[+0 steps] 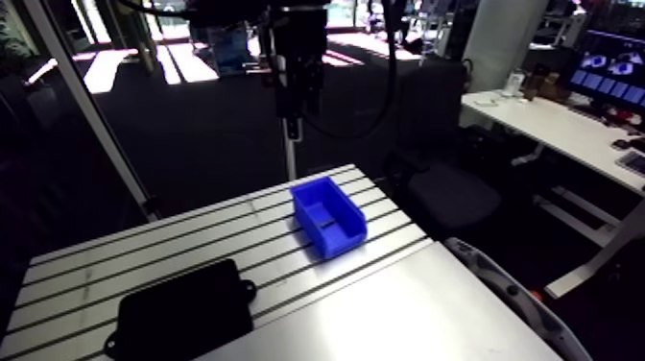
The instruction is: Pick up the M10 bolt from the tray and put it into the blue bin.
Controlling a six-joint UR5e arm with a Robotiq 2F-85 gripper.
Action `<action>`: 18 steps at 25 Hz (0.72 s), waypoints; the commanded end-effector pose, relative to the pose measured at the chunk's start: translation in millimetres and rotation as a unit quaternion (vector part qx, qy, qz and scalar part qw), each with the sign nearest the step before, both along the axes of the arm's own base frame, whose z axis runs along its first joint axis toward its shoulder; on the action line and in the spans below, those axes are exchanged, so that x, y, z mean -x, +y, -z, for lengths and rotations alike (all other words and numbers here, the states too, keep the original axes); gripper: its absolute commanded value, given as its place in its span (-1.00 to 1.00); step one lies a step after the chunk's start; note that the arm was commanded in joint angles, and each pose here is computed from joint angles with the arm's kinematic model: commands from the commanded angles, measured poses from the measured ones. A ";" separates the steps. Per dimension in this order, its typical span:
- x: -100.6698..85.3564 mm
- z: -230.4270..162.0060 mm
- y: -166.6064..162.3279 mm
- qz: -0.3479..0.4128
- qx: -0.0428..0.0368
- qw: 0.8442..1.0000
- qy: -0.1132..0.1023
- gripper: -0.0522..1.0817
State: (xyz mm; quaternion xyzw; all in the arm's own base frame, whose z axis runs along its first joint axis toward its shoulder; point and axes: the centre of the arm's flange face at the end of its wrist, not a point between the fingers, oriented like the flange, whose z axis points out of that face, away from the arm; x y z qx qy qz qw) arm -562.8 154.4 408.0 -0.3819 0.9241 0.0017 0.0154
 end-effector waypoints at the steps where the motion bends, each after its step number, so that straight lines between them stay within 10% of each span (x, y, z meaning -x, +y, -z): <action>1: 8.7 -50.7 -56.8 0.157 -0.009 0.988 0.011 -0.89; 11: -10.3 -78.7 -172.7 0.300 -0.017 0.954 -0.013 -0.89; 18: -33.1 -99.1 -186.0 0.340 -0.010 0.940 -0.021 -0.88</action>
